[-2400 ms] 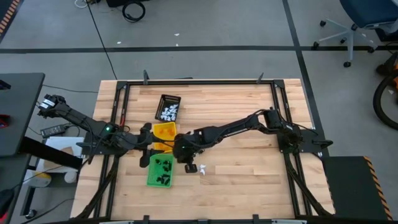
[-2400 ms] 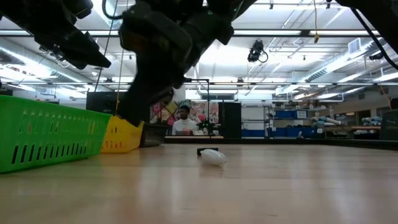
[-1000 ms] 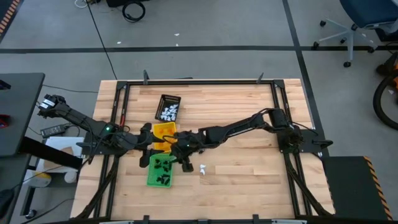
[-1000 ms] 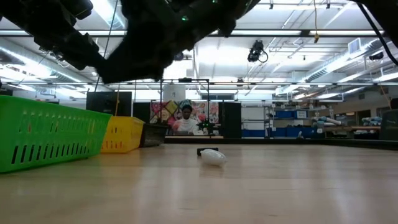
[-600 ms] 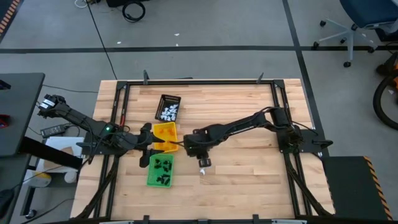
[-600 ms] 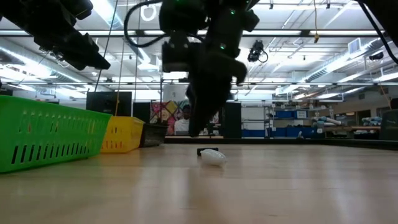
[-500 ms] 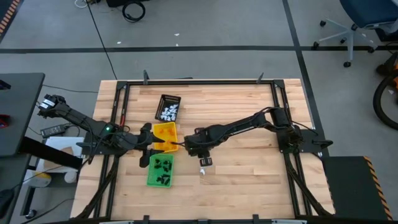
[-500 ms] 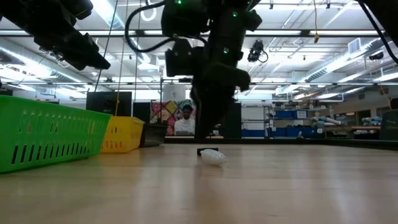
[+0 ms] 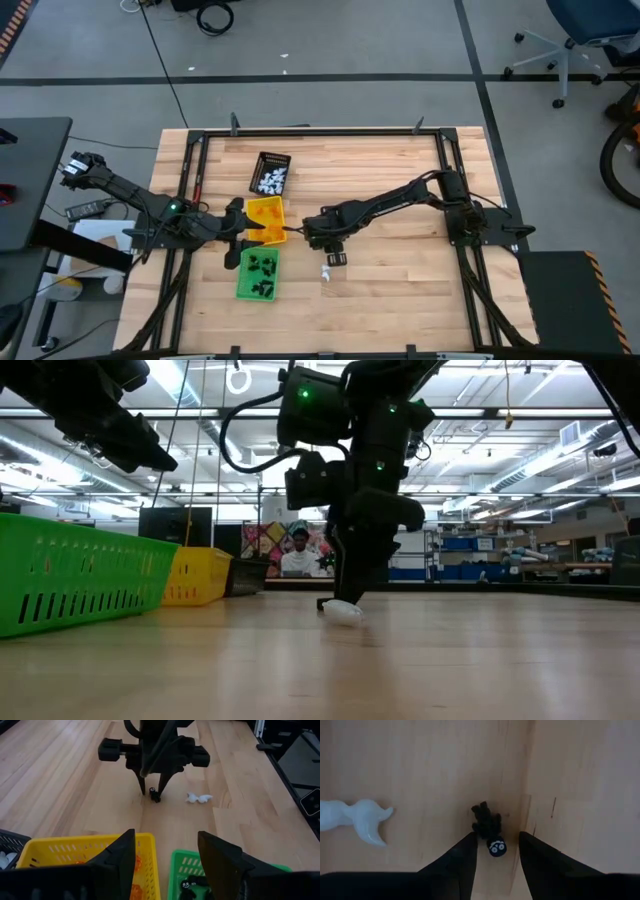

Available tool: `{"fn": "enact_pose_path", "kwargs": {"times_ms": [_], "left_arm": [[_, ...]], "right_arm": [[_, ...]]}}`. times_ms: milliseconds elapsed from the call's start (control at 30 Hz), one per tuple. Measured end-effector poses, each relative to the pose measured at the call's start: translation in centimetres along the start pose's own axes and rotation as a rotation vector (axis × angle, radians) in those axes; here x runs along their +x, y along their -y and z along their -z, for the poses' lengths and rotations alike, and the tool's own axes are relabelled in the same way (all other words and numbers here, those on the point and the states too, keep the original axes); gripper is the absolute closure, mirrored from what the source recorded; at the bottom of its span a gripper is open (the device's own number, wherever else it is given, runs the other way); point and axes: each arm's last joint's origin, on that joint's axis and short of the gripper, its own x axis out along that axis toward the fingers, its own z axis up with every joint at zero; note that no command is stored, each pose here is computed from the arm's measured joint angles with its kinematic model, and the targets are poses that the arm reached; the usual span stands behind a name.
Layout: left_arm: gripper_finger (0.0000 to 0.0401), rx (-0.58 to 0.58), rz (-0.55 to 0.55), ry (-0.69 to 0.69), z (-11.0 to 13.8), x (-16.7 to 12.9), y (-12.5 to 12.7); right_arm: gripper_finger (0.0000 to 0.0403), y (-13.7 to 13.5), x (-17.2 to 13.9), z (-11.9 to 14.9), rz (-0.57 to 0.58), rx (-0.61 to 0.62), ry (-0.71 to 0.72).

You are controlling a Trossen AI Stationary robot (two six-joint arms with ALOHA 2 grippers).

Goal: Sort Halloween decoration
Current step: Put the black skeleton toy into the green basket

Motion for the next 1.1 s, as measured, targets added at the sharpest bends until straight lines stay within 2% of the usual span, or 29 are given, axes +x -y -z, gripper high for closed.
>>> {"fn": "enact_pose_path", "kwargs": {"times_ms": [133, 433, 633, 733, 933, 1100], "left_arm": [[0.0212, 0.000, 0.000, 0.001, 0.0, 0.0, 0.0], [0.0212, 0.001, 0.000, 0.000, 0.0, 0.0, 0.0], [0.0212, 0.002, 0.000, 0.000, 0.0, 0.0, 0.0], [0.0212, 0.002, 0.000, 0.000, 0.0, 0.0, 0.0], [0.0212, 0.005, -0.001, -0.001, 0.0, 0.0, 0.0], [0.0212, 0.002, -0.008, 0.010, -0.1, 0.0, 0.0]], "right_arm": [[0.0277, 0.0, 0.1, 0.0, 0.000, -0.009, 0.006], [0.0376, -0.1, 0.0, -0.3, -0.015, -0.013, 0.019], [0.0373, -0.8, -0.5, -1.6, -0.040, -0.026, 0.081], [0.0363, -1.5, -1.8, -3.0, -0.045, -0.049, 0.148], [0.0360, -3.1, -4.0, -5.7, -0.081, -0.120, 0.351], [0.0359, -4.5, -5.3, -7.7, -0.126, -0.133, 0.585]]}}
